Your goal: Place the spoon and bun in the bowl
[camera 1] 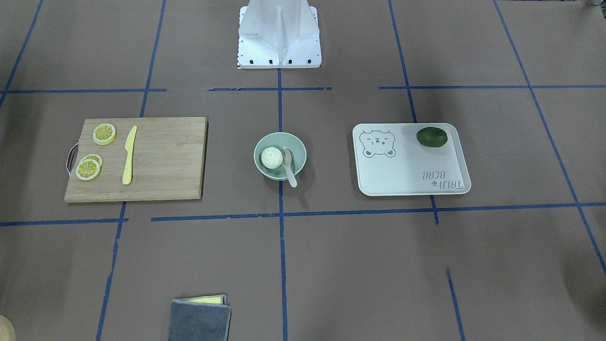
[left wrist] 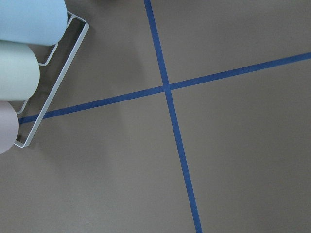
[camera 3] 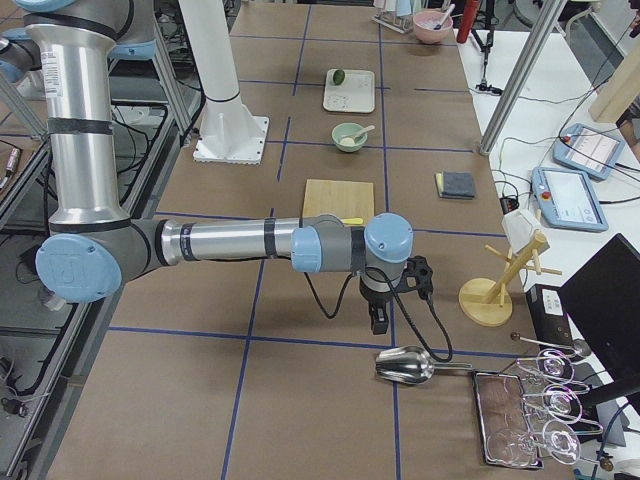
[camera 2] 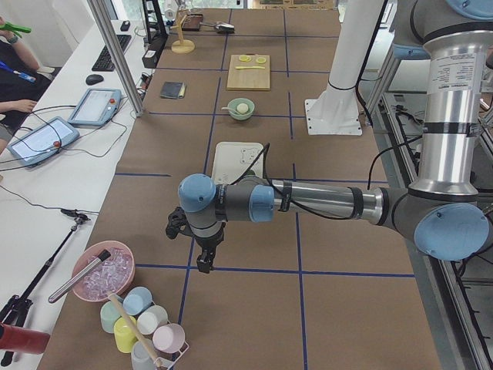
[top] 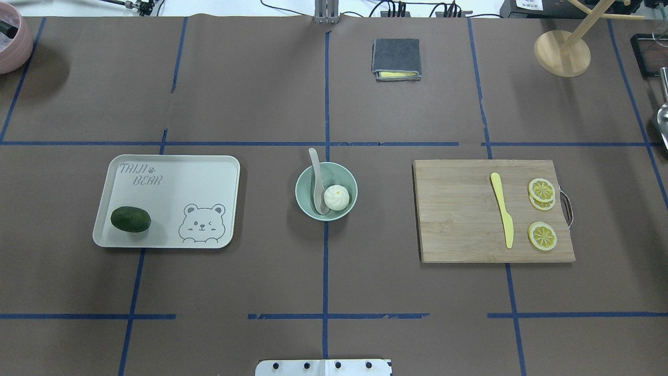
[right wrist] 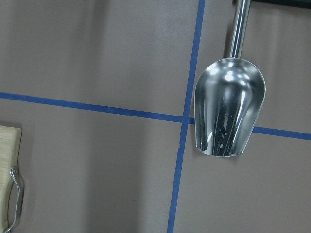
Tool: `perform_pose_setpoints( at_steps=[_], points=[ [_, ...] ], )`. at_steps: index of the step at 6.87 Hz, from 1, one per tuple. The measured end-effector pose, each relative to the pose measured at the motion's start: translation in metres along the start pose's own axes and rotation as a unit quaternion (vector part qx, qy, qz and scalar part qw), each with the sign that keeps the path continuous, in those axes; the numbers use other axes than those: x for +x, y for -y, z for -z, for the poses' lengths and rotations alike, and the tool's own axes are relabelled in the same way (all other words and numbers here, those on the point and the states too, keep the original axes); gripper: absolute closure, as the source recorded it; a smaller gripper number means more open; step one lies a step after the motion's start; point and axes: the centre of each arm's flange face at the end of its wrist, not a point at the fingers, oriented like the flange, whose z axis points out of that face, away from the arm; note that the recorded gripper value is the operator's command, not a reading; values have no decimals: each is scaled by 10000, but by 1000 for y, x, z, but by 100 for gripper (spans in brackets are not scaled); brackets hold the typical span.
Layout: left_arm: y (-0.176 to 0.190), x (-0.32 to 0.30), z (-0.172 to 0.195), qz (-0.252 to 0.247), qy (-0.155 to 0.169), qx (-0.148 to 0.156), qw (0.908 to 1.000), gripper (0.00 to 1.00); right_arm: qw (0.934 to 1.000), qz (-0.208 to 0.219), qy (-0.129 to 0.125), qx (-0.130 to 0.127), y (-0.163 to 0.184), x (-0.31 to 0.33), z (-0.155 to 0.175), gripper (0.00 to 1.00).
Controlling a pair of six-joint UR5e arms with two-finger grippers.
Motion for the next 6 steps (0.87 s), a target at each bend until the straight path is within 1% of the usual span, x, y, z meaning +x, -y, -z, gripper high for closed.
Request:
perform_pose_setpoints(
  at_steps=[6],
  points=[
    [-9,-5,-4,83,-17,-39,10000,0,9999,-41,89,-26,-2,1,-3,0]
  ],
)
